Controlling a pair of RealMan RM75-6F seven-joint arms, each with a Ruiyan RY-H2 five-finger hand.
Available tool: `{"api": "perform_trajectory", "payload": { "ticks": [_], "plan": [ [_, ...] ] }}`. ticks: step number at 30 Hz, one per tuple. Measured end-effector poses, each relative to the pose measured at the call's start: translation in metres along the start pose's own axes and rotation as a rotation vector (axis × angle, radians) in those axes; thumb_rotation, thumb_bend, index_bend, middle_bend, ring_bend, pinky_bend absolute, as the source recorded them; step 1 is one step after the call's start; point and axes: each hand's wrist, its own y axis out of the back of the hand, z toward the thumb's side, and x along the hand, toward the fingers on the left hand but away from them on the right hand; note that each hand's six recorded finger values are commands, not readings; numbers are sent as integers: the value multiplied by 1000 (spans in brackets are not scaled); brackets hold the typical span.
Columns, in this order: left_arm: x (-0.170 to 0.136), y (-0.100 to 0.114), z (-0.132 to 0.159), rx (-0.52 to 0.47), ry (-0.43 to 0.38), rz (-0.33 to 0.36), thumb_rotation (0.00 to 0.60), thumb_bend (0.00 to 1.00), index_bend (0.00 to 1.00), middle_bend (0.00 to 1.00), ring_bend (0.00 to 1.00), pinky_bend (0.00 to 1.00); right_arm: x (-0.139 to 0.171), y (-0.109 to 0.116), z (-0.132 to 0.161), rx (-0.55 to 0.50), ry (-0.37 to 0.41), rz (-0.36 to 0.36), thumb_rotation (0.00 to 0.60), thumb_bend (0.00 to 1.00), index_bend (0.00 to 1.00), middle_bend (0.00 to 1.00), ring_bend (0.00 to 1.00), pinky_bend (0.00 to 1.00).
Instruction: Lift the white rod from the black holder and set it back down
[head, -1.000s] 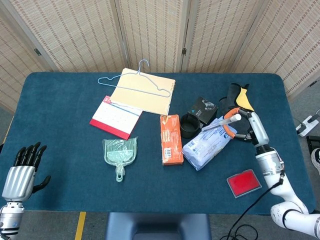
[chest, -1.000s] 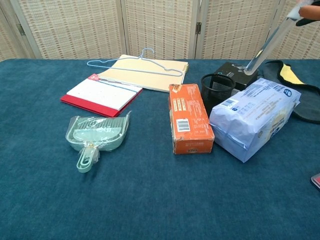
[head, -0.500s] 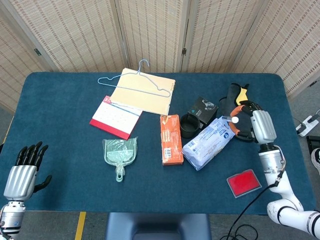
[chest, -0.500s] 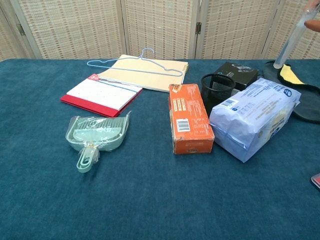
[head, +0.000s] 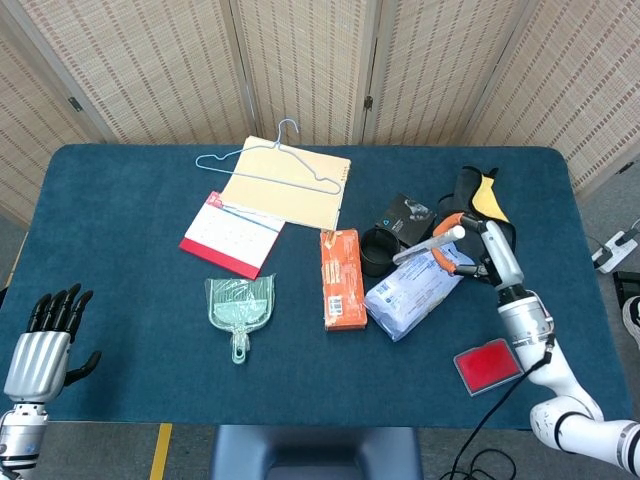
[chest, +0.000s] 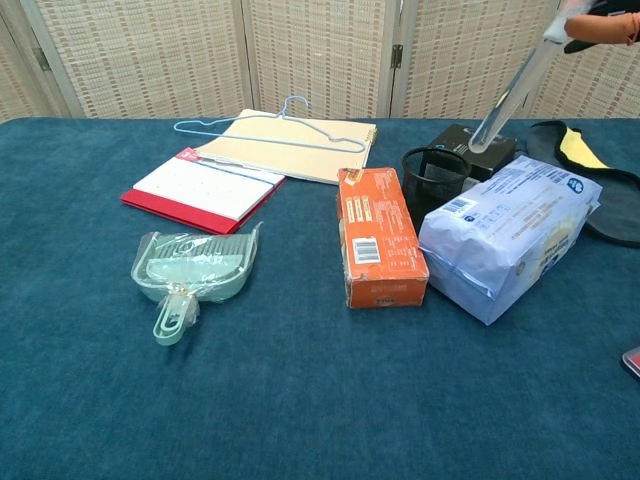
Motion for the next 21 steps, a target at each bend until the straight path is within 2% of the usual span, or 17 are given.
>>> {"api": "perform_trajectory", "payload": {
  "ticks": [6, 13, 21],
  "plan": [
    [0, -1, 0, 0, 0, -1, 600, 290, 87, 66, 15, 64, -18, -10, 3, 49, -6, 5, 600, 477, 624, 445, 218, 216],
    [-2, -2, -4, 2, 14, -6, 600, 291, 88, 66, 15, 64, -51, -28, -6, 94, -60, 17, 600, 477, 624, 445, 218, 216],
    [-2, -2, -4, 3, 15, -6, 600, 289, 87, 66, 15, 64, -67, -51, -18, 80, -90, 50, 600, 477, 624, 444, 218, 216]
  ]
}}
